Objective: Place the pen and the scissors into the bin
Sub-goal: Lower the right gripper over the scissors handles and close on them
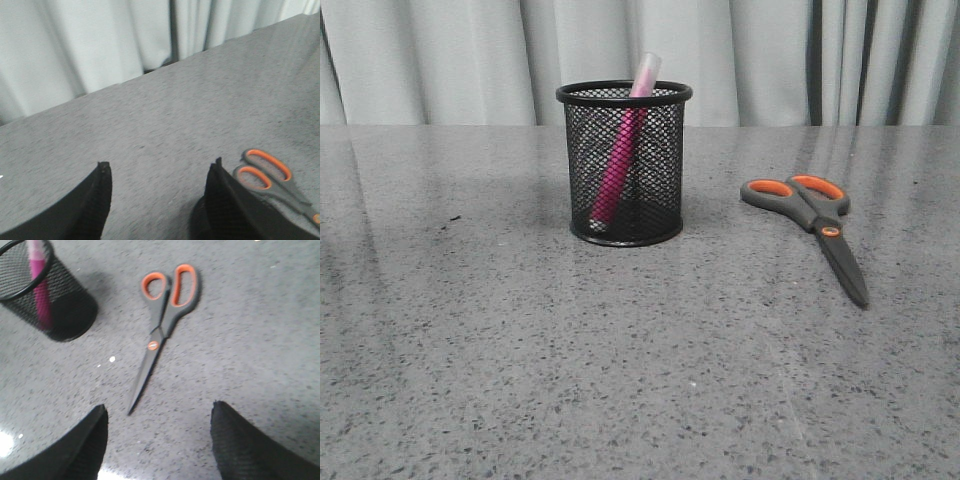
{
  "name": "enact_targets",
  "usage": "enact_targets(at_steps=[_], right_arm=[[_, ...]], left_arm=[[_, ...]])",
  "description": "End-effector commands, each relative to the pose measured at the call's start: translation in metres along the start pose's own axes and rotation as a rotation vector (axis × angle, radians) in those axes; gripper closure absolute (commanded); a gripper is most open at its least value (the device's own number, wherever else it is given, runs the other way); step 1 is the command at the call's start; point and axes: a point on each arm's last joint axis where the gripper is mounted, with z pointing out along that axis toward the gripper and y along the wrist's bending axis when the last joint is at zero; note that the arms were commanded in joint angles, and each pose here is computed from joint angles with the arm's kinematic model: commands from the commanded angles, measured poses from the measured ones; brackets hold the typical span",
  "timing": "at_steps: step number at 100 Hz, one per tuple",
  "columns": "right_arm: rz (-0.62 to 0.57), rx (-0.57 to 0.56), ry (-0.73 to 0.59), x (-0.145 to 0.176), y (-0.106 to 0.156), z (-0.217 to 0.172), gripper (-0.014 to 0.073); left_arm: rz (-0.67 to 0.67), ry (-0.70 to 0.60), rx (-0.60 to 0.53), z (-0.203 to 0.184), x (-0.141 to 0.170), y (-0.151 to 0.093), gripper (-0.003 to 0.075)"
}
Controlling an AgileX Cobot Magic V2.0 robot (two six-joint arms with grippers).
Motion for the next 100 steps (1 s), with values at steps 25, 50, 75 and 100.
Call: enact_targets(at_steps=[25, 50, 75, 100], right_arm=[[-0.028, -0.082, 0.143, -0.05, 0.003, 0.022, 0.0213], [-0.055, -0.097, 0.272, -0.085, 0.015, 0.063, 0.0263], [-0.133, 0.106, 0.382, -0.101, 0.03, 0.115, 0.0263], [-0.08, 0.156, 0.466, -0.1, 0.032, 0.159, 0.0263]], left_arm=[[-0.052, -0.02, -0.089, -0.05, -0.014, 0.038, 0.0333], [-0.052, -0.034, -0.105, -0.057, -0.016, 0.04, 0.0333], [-0.052, -0.034, -0.105, -0.057, -0.016, 0.04, 0.0333], [-0.052, -0.034, -0.105, -0.057, -0.016, 0.04, 0.0333]])
